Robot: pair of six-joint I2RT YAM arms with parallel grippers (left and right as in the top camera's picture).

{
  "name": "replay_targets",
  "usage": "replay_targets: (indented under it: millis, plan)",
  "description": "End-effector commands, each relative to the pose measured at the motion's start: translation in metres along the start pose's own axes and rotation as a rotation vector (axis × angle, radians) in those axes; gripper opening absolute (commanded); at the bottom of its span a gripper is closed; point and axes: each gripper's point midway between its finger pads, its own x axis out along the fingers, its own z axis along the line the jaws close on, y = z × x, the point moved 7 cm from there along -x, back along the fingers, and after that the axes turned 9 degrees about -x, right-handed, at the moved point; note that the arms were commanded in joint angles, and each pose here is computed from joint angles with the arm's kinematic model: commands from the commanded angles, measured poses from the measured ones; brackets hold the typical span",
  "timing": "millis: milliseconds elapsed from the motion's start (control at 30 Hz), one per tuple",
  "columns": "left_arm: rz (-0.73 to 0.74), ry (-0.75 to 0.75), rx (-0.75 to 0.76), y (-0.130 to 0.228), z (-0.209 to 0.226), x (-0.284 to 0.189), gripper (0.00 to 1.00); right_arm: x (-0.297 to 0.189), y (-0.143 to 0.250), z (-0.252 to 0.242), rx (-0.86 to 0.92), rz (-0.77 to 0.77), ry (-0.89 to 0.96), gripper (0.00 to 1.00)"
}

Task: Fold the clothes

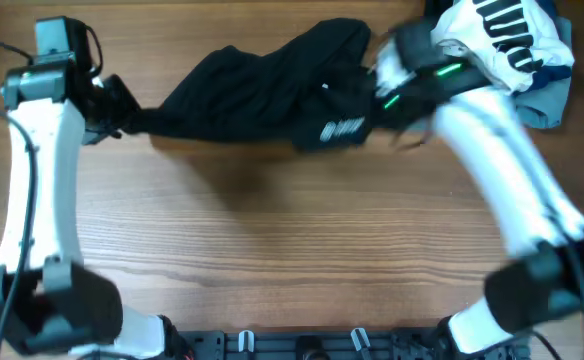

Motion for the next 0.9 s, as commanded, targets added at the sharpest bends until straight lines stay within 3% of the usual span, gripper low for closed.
replay_targets:
  millis: [0, 133, 267, 367, 467, 600, 700, 800, 867]
  plan:
    - [-0.275, 0.154, -0.022, -0.017, -0.005, -0.093, 0.04, -0.102, -0.038, -0.023, 0.005, -0.261, 0.015, 0.04]
    - [-0.649, 0.406, -0.025, -0.01, -0.001, -0.215, 0.04, -0.22, -0.054, -0.042, 0.005, -0.564, 0.01, 0.04]
    - [-0.774, 0.56, 0.003, 0.016, 0.008, -0.272, 0.04, -0.237, -0.043, -0.031, -0.032, -0.561, -0.045, 0.07]
    - [-0.754, 0.554, 0.006, 0.015, 0.006, -0.267, 0.04, -0.211, -0.041, -0.022, -0.07, -0.452, -0.09, 0.39]
    - [-0.691, 0.539, 0.014, 0.006, -0.003, -0.247, 0.04, -0.179, -0.045, -0.011, -0.117, -0.346, -0.124, 0.53]
    - [-0.664, 0.625, 0.048, -0.022, -0.034, -0.224, 0.04, -0.141, -0.06, -0.011, -0.134, -0.274, -0.154, 0.55]
    - [-0.664, 0.883, 0.113, -0.037, -0.103, -0.215, 0.04, -0.141, -0.068, -0.019, -0.128, -0.305, -0.14, 0.57]
    - [-0.607, 1.069, 0.228, -0.007, -0.176, -0.208, 0.04, -0.151, -0.069, -0.048, -0.068, -0.334, -0.098, 0.58]
    - [-0.519, 1.181, 0.35, 0.046, -0.227, -0.21, 0.04, -0.156, -0.067, -0.069, -0.02, -0.346, -0.067, 0.58]
